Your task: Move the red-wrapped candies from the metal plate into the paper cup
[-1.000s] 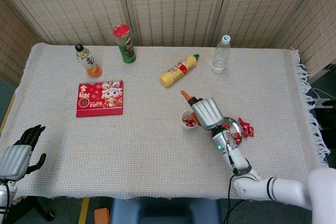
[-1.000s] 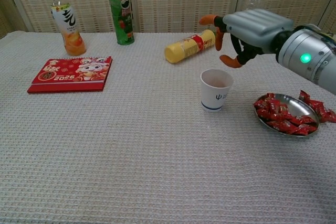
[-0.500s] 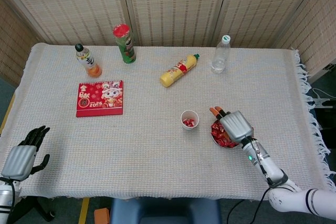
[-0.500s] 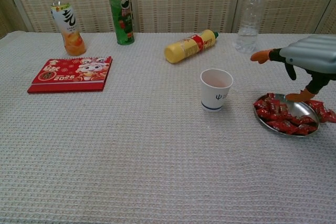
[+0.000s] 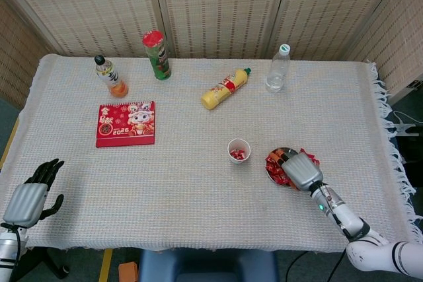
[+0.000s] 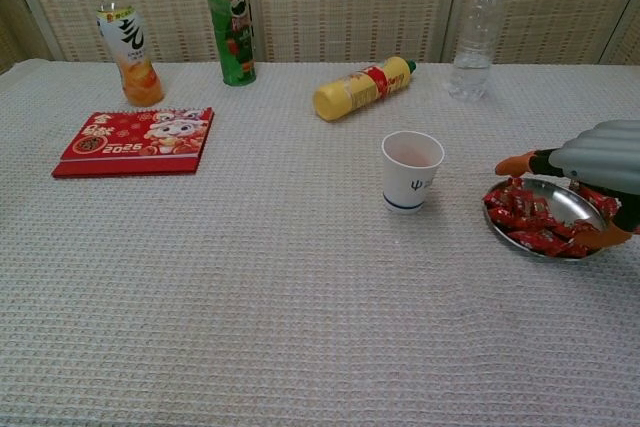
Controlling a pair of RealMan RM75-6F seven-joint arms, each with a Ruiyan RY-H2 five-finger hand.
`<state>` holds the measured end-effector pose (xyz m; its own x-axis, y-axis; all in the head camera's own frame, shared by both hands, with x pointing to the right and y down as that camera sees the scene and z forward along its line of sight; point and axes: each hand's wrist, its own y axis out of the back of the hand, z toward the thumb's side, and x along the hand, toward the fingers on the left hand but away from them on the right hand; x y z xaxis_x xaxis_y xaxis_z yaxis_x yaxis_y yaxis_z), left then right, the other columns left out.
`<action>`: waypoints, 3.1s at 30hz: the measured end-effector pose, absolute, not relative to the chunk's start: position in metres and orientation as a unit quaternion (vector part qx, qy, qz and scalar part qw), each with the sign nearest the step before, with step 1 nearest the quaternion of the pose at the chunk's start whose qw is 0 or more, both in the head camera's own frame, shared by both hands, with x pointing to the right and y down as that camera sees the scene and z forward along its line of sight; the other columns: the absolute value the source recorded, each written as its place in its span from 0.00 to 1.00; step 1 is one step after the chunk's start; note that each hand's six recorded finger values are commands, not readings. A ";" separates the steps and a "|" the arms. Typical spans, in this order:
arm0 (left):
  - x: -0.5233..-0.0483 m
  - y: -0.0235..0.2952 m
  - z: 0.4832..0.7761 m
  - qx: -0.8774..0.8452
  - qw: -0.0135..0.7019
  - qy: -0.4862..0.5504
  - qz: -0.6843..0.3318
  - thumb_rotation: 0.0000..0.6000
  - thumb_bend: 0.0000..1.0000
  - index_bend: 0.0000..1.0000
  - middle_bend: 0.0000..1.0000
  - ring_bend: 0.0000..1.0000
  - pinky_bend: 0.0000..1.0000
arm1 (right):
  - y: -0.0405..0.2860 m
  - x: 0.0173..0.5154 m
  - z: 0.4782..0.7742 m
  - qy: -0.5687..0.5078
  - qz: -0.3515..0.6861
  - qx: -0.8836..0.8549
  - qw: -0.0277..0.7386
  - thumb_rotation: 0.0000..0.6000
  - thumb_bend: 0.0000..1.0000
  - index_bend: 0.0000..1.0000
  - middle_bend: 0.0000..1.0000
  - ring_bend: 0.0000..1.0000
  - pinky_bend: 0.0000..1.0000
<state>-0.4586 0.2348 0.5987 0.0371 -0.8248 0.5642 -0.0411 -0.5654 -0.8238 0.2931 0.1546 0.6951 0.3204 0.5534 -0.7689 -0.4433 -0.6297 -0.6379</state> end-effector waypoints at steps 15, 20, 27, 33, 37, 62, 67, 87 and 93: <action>-0.460 0.234 0.599 -0.645 0.320 0.337 -0.606 1.00 0.44 0.00 0.00 0.05 0.34 | 0.158 0.294 0.706 -0.014 0.600 -0.680 0.420 1.00 0.21 0.05 0.11 0.82 1.00; -0.461 0.234 0.598 -0.645 0.319 0.339 -0.606 1.00 0.44 0.00 0.00 0.05 0.34 | 0.159 0.290 0.709 0.001 0.604 -0.669 0.432 1.00 0.21 0.06 0.11 0.82 1.00; -0.462 0.234 0.597 -0.646 0.318 0.340 -0.605 1.00 0.44 0.00 0.00 0.05 0.34 | 0.161 0.285 0.711 0.001 0.607 -0.654 0.451 1.00 0.21 0.15 0.17 0.84 1.00; -0.462 0.234 0.596 -0.648 0.317 0.340 -0.603 1.00 0.44 0.00 0.00 0.05 0.34 | 0.162 0.287 0.713 0.008 0.614 -0.641 0.461 1.00 0.21 0.18 0.20 0.85 1.00; -0.462 0.234 0.596 -0.648 0.317 0.341 -0.603 1.00 0.44 0.00 0.00 0.05 0.34 | 0.164 0.287 0.716 0.016 0.620 -0.629 0.469 1.00 0.21 0.20 0.22 0.85 1.00; -0.463 0.234 0.597 -0.650 0.315 0.338 -0.604 1.00 0.44 0.00 0.00 0.05 0.34 | 0.168 0.279 0.722 0.026 0.612 -0.605 0.509 1.00 0.41 0.59 0.51 0.88 1.00; -0.463 0.234 0.597 -0.650 0.314 0.338 -0.604 1.00 0.44 0.00 0.00 0.05 0.34 | 0.168 0.279 0.723 0.027 0.612 -0.601 0.514 1.00 0.41 0.66 0.56 0.88 1.00; -0.466 0.233 0.597 -0.649 0.311 0.341 -0.605 1.00 0.44 0.00 0.00 0.05 0.35 | 0.169 0.270 0.730 0.033 0.605 -0.587 0.537 1.00 0.44 0.95 0.78 0.89 1.00; -0.465 0.233 0.596 -0.648 0.313 0.342 -0.604 1.00 0.44 0.00 0.00 0.05 0.35 | 0.166 0.269 0.726 0.014 0.599 -0.592 0.539 1.00 0.45 0.99 0.81 0.89 1.00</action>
